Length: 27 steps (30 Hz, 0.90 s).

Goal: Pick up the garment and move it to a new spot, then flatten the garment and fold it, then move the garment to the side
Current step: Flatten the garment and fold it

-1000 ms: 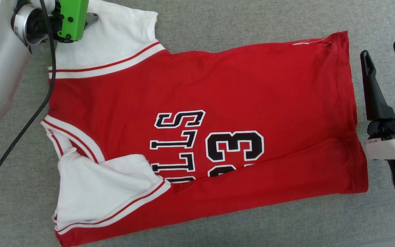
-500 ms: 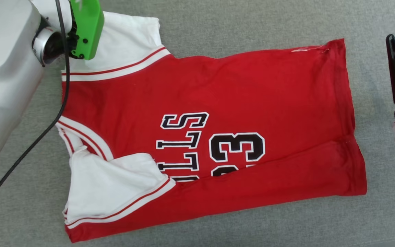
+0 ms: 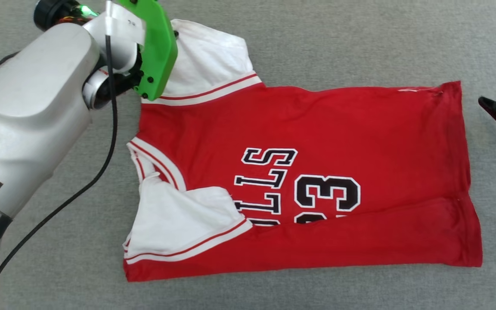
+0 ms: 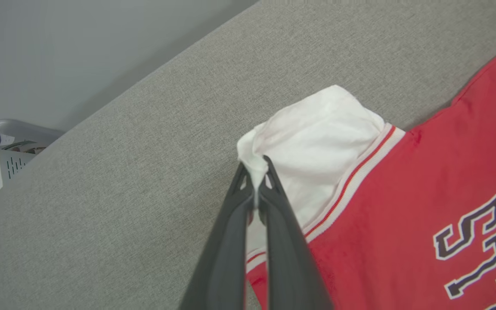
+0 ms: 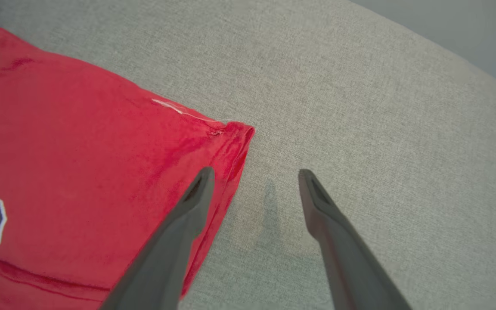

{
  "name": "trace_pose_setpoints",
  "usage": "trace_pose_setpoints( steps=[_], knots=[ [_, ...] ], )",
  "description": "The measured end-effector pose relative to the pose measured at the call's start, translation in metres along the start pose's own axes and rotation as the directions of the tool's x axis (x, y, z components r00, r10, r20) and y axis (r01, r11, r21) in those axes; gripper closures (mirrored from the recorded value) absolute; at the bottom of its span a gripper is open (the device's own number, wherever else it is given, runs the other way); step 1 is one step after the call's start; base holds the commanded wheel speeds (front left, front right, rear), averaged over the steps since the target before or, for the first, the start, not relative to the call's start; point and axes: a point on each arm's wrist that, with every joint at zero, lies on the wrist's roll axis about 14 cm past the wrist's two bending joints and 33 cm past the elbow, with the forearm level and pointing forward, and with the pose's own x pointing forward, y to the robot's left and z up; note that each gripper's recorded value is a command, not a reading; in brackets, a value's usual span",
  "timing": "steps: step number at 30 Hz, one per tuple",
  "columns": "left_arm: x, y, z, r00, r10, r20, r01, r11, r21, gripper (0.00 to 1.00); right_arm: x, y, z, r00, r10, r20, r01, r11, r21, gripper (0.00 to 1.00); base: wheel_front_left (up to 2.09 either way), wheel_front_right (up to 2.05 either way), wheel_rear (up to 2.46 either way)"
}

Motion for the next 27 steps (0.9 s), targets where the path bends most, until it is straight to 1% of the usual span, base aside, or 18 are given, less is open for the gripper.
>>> trace_pose_setpoints(
  steps=[4,6,9,12,15,19,20,21,22,25,27],
  knots=[
    [-0.011,-0.002,0.003,1.000,0.003,0.031,-0.003,1.000,0.021,1.00,0.013,0.002,-0.003,0.994,0.023,-0.106,-0.023,1.000,0.005,0.00,0.00,0.00,0.00],
    [-0.013,-0.002,0.003,0.999,0.002,0.041,-0.003,1.000,0.026,1.00,0.021,0.003,-0.003,0.991,0.022,-0.135,-0.024,1.000,-0.009,0.00,0.00,0.00,0.00],
    [-0.009,-0.006,0.002,0.998,-0.012,0.054,0.010,0.999,0.037,1.00,0.040,0.006,-0.004,0.986,0.036,-0.161,-0.035,0.999,0.006,0.00,0.00,0.00,0.00],
    [-0.004,-0.009,-0.002,0.998,-0.028,0.055,0.025,0.999,0.041,1.00,0.058,0.012,-0.019,0.974,0.038,-0.221,-0.043,0.999,-0.018,0.00,0.00,0.00,0.00],
    [-0.001,-0.009,-0.007,0.998,-0.031,0.054,0.029,0.999,0.038,1.00,0.073,0.021,-0.038,0.959,0.058,-0.278,-0.064,0.998,-0.012,0.00,0.00,0.00,0.00],
    [0.001,-0.005,-0.013,0.998,-0.027,0.053,0.025,0.999,0.031,1.00,0.080,0.022,-0.052,0.943,0.065,-0.325,-0.076,0.997,-0.024,0.00,0.00,0.00,0.00],
    [0.000,-0.004,-0.013,0.998,-0.025,0.055,0.023,0.999,0.030,1.00,0.081,0.022,-0.052,0.945,0.065,-0.322,-0.078,0.997,-0.027,0.19,0.00,0.00,0.00],
    [0.000,-0.003,-0.013,0.998,-0.021,0.058,0.020,0.999,0.030,1.00,0.081,0.022,-0.051,0.950,0.065,-0.305,-0.076,0.997,-0.024,0.95,0.00,0.00,0.00],
    [-0.002,-0.001,-0.013,0.998,-0.017,0.061,0.015,0.999,0.029,1.00,0.082,0.021,-0.049,0.957,0.064,-0.283,-0.073,0.997,-0.021,1.00,0.00,0.00,0.00],
    [-0.007,0.002,-0.013,0.997,-0.002,0.079,0.000,1.000,0.024,1.00,0.081,0.023,-0.037,0.980,0.065,-0.186,-0.069,0.997,-0.016,1.00,0.00,0.00,0.00],
    [-0.012,0.002,-0.013,0.995,0.005,0.095,-0.007,1.000,0.016,1.00,0.079,0.029,-0.029,0.989,0.079,-0.127,-0.080,0.997,-0.005,1.00,0.00,0.00,0.00]
  ],
)
